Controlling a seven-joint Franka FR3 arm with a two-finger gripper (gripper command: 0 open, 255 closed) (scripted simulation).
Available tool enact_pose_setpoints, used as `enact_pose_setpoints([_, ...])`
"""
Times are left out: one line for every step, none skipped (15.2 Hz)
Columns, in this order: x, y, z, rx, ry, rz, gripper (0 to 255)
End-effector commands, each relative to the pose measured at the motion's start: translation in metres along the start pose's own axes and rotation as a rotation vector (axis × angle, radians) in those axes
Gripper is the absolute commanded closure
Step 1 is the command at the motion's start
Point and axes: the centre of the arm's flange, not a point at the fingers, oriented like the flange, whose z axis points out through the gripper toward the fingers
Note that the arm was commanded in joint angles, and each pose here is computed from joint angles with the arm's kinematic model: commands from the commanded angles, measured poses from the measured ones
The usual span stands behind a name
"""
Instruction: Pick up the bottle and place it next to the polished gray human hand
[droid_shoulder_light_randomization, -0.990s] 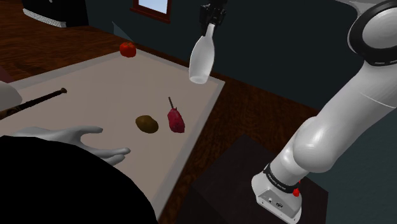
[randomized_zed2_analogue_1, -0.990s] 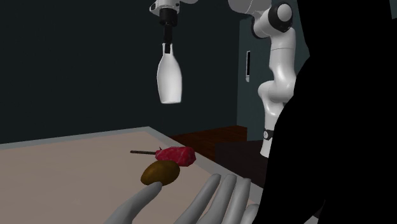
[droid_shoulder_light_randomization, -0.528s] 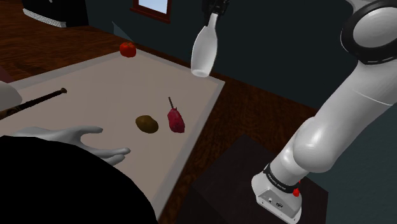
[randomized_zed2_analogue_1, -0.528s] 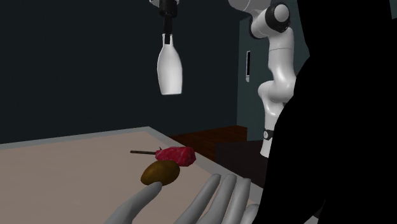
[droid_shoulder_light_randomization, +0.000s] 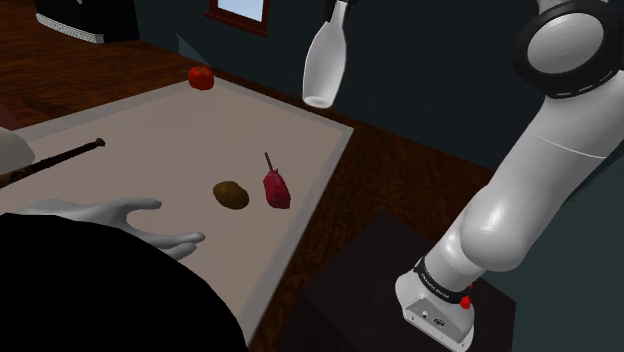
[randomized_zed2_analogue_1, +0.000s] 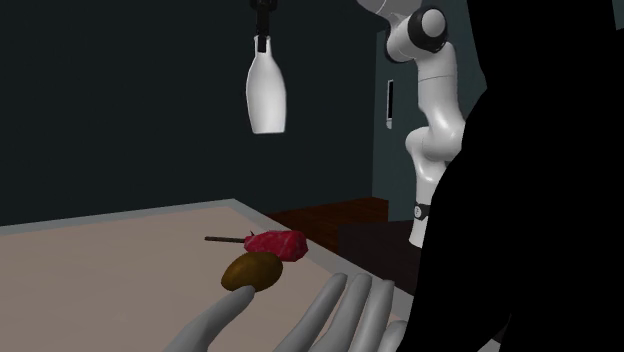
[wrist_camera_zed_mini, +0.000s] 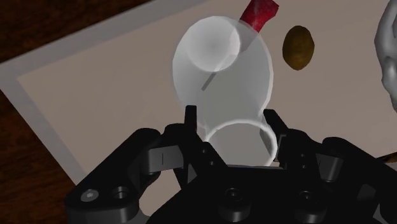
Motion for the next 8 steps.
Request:
enact_pose_setpoints([0.000, 0.001, -0.008, 0.000, 0.000, 0.000, 255])
enact_pose_setpoints([-0.005, -0.012, -0.008, 0.000, 0.000, 0.000, 255])
enact_pose_setpoints([-0.010, -0.024, -0.009, 0.000, 0.000, 0.000, 255])
enact_pose_setpoints([-0.015, -0.036, -0.009, 0.000, 0.000, 0.000, 255])
enact_pose_setpoints([-0.020, -0.048, -0.010, 0.000, 0.000, 0.000, 255])
enact_pose_setpoints([-0.025, -0.060, -0.010, 0.000, 0.000, 0.000, 255])
enact_pose_setpoints([-0.030, -0.072, -0.011, 0.000, 0.000, 0.000, 255])
enact_pose_setpoints([-0.035, -0.085, -0.011, 0.000, 0.000, 0.000, 255])
